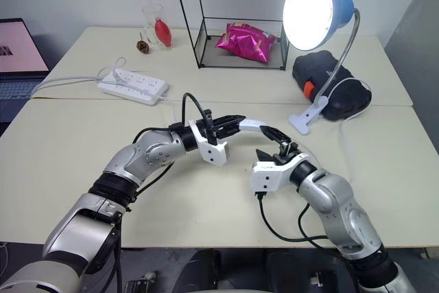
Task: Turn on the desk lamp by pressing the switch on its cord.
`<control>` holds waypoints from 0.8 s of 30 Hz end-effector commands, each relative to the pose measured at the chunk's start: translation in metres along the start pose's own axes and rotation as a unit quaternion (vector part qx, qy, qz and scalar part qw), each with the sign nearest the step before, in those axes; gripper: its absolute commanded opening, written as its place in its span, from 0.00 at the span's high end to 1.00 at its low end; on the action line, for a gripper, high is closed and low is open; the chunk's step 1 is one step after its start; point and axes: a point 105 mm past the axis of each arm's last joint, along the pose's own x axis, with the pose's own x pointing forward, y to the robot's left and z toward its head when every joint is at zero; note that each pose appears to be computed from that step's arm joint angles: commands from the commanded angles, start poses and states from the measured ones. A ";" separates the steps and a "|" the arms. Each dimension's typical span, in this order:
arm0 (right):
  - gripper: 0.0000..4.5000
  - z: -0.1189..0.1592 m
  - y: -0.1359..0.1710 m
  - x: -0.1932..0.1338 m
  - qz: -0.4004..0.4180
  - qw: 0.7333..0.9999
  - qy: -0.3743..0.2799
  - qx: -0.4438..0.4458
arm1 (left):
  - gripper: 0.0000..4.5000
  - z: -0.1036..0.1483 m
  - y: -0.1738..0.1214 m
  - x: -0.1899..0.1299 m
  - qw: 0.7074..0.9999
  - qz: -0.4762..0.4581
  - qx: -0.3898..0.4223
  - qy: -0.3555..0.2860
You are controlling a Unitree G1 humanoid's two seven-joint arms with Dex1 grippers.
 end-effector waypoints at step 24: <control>0.21 -0.006 -0.014 -0.025 -0.007 0.997 -0.009 0.071 | 0.92 -0.006 -0.028 0.002 0.999 -0.023 -0.033 0.015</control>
